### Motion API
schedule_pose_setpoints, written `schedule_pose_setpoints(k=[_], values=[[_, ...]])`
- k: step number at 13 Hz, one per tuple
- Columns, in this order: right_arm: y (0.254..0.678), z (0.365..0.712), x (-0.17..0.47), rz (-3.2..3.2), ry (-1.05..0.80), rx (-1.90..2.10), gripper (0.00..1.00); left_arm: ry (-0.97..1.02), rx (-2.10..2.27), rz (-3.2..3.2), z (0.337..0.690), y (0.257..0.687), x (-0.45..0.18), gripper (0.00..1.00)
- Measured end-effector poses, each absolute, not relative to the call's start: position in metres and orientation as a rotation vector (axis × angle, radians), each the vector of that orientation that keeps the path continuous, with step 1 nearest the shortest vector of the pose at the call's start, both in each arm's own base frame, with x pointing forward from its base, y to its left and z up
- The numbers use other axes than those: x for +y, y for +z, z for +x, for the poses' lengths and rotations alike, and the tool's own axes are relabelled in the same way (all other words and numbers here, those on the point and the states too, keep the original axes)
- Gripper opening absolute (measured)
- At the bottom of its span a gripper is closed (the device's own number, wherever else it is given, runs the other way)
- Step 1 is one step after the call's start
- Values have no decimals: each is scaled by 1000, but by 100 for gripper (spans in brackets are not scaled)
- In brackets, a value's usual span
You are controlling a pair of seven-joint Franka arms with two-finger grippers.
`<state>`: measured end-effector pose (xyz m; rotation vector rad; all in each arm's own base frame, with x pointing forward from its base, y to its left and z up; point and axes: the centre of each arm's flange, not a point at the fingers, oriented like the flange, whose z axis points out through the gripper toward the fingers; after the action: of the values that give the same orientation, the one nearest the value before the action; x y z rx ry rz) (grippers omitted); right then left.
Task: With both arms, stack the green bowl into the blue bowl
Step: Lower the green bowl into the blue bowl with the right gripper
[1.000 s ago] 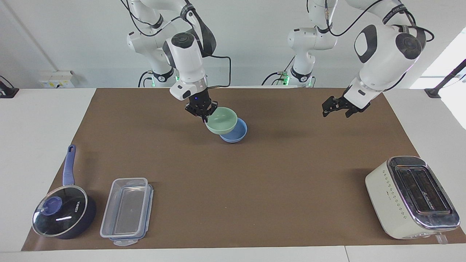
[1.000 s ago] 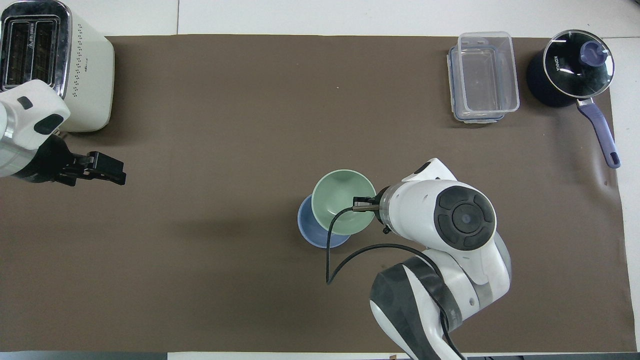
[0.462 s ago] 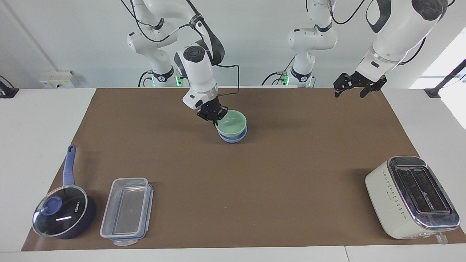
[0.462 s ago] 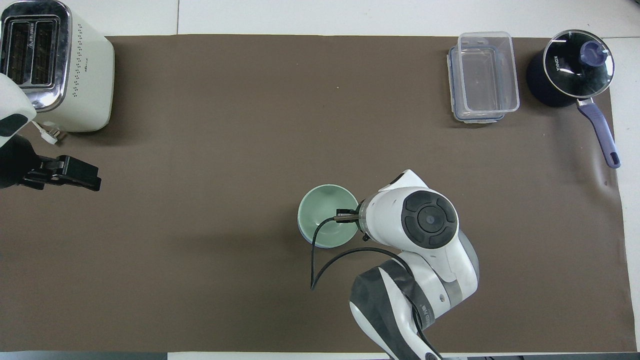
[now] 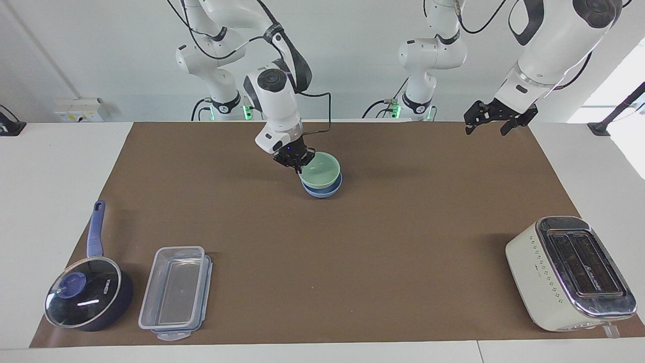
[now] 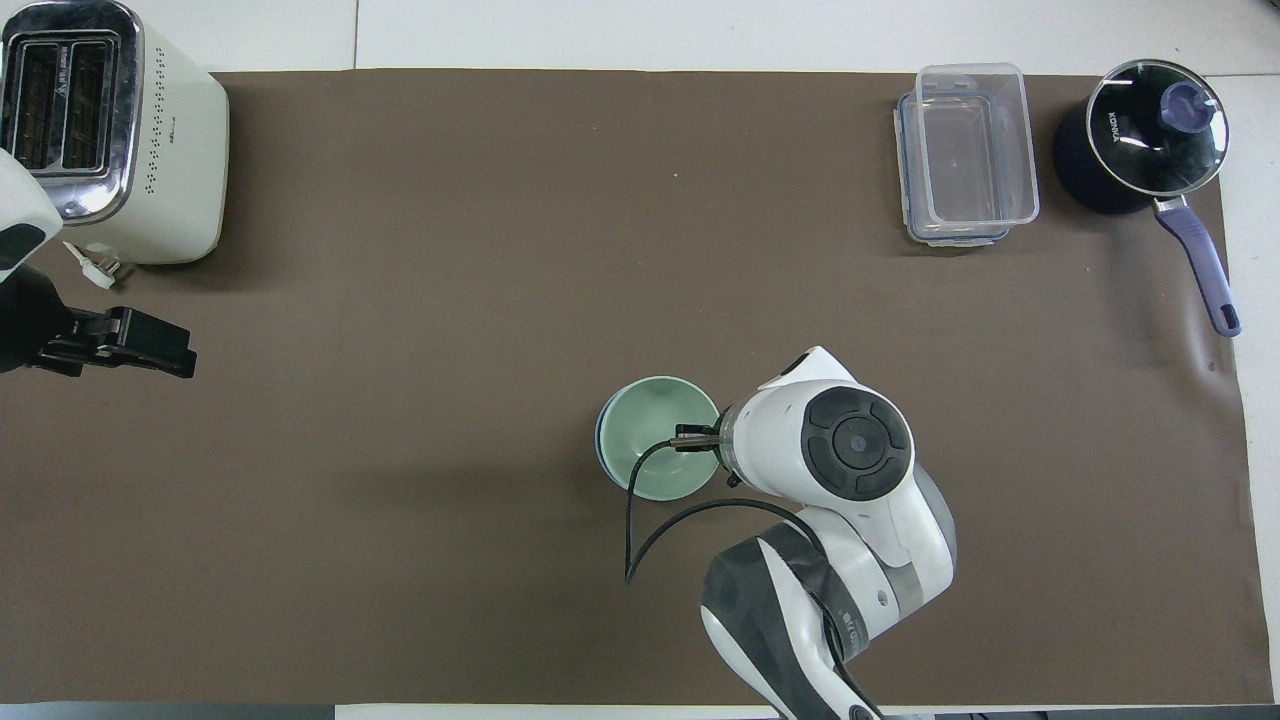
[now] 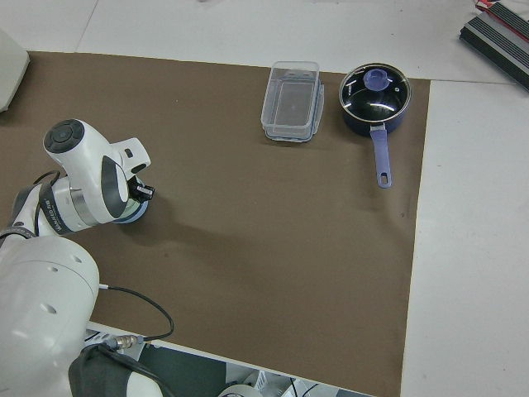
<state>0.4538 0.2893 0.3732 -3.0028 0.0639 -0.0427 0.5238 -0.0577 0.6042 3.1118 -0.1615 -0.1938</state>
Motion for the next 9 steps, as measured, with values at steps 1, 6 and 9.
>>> schedule_pose_setpoints(k=[1,6,9], values=[[374,454,290,-2998,-56,64,5,-186,-161,3112,524,605,-58,100],[373,454,291,-2995,-65,56,5,-176,-161,3112,525,605,-58,100],[371,450,296,-2991,-77,32,5,-176,-161,3112,525,605,-58,100]])
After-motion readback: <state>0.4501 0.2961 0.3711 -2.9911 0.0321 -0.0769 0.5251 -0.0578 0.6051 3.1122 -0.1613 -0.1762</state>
